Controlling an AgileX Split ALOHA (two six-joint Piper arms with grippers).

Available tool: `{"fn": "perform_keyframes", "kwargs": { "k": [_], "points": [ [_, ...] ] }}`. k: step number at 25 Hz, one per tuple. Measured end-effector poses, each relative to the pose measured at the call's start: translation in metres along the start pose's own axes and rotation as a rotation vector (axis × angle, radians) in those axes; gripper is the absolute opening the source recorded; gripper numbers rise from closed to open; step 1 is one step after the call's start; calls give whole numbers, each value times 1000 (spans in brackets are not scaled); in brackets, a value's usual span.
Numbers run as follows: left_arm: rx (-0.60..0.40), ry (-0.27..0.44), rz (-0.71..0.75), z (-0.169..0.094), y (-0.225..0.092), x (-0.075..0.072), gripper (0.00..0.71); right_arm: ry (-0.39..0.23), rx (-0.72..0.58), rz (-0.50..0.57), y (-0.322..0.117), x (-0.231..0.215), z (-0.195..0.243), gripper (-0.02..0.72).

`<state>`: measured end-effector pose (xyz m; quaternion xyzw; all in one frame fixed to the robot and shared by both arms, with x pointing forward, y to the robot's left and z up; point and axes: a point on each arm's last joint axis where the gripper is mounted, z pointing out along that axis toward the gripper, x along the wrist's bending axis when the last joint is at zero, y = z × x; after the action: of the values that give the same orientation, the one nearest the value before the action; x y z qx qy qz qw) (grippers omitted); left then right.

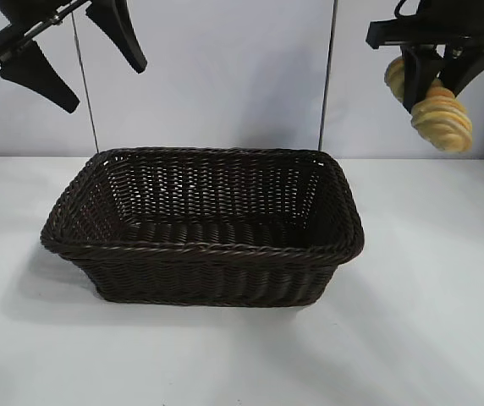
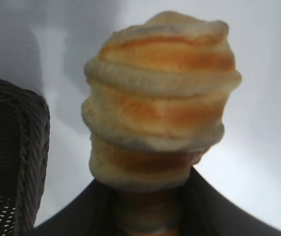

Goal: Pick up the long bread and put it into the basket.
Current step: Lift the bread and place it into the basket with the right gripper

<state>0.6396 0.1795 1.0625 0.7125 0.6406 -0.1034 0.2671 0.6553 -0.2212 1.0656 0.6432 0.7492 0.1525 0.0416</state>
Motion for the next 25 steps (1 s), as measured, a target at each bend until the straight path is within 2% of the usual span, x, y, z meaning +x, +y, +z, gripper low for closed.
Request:
{"fn": "perform_keyframes", "kwargs": {
  "k": [4,15,20,25],
  "points": [
    [0,0,0,0,0,0,624,55,1,-2,0,10,1,251],
    [0,0,0,0,0,0,624,118,18,-219,-14,98,9,251],
    [0,0,0,0,0,0,624,147,1,-337,-21,140,26,251],
    [0,0,0,0,0,0,624,146,-7,-384,-22,156,50,251]
  ]
}}
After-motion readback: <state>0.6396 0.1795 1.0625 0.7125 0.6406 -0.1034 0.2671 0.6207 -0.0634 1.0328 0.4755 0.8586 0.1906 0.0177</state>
